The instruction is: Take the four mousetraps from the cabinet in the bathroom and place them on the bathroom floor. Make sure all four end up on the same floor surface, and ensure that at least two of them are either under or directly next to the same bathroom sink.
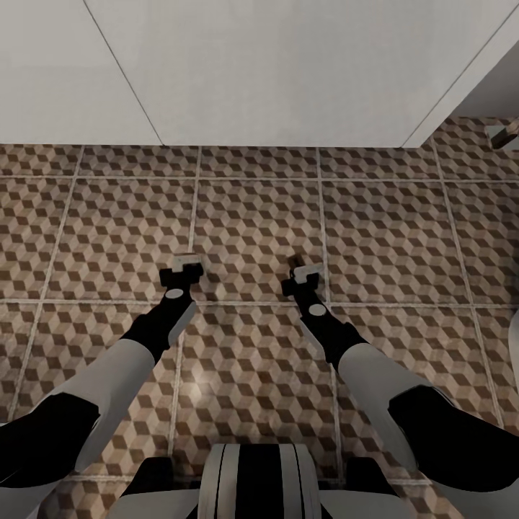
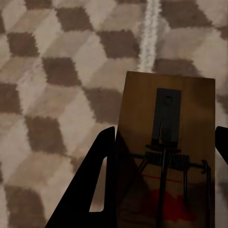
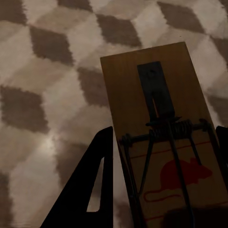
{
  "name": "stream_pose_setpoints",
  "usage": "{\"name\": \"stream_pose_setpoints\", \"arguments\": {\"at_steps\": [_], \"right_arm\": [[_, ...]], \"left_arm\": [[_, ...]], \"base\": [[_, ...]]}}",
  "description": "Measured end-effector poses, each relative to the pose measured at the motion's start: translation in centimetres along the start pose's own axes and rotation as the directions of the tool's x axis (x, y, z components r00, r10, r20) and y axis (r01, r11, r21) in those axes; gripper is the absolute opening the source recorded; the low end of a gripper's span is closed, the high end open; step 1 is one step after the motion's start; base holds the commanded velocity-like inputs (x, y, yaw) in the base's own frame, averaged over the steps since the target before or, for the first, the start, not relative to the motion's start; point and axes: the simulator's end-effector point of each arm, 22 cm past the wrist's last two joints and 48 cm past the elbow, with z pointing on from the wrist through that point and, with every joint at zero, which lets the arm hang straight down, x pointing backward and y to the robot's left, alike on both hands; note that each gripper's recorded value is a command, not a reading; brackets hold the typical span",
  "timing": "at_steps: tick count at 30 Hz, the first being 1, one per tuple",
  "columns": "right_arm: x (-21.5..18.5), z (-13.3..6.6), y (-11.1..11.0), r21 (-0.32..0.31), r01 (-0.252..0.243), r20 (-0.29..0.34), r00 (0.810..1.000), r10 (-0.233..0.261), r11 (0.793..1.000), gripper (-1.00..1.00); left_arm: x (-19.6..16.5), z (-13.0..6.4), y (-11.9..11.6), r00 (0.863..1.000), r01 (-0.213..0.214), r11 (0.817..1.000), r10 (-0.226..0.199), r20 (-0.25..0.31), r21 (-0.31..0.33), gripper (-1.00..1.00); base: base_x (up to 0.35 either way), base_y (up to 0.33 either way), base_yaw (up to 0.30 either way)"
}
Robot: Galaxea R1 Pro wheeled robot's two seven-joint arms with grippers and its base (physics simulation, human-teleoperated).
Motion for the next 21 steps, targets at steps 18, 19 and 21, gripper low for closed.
{"name": "stream_pose_setpoints", "arguments": {"at_steps": [18, 19, 21], "right_arm": [[-0.8, 0.4, -0.1, -0.009, 0.046, -0.225, 0.973, -0.047, 0.999, -1.00], [-0.8, 0.4, -0.1, -0.009, 0.048, -0.231, 0.972, -0.049, 0.999, -1.00], [-1.4, 0.6, -0.4, -0.005, 0.056, -0.242, 0.969, -0.056, 0.998, -1.00]], "left_arm": [[3.4, -1.0, -2.5, 0.953, -0.096, 0.988, 0.127, -0.275, 0.123, -1.00], [3.4, -1.0, -2.4, 0.950, -0.100, 0.987, 0.132, -0.283, 0.124, -1.00], [3.1, -1.0, -2.2, 0.936, -0.118, 0.985, 0.153, -0.316, 0.127, -1.00]], "base": [[0.000, 0.000, 0.000], [0.000, 0.000, 0.000], [0.000, 0.000, 0.000]]}}
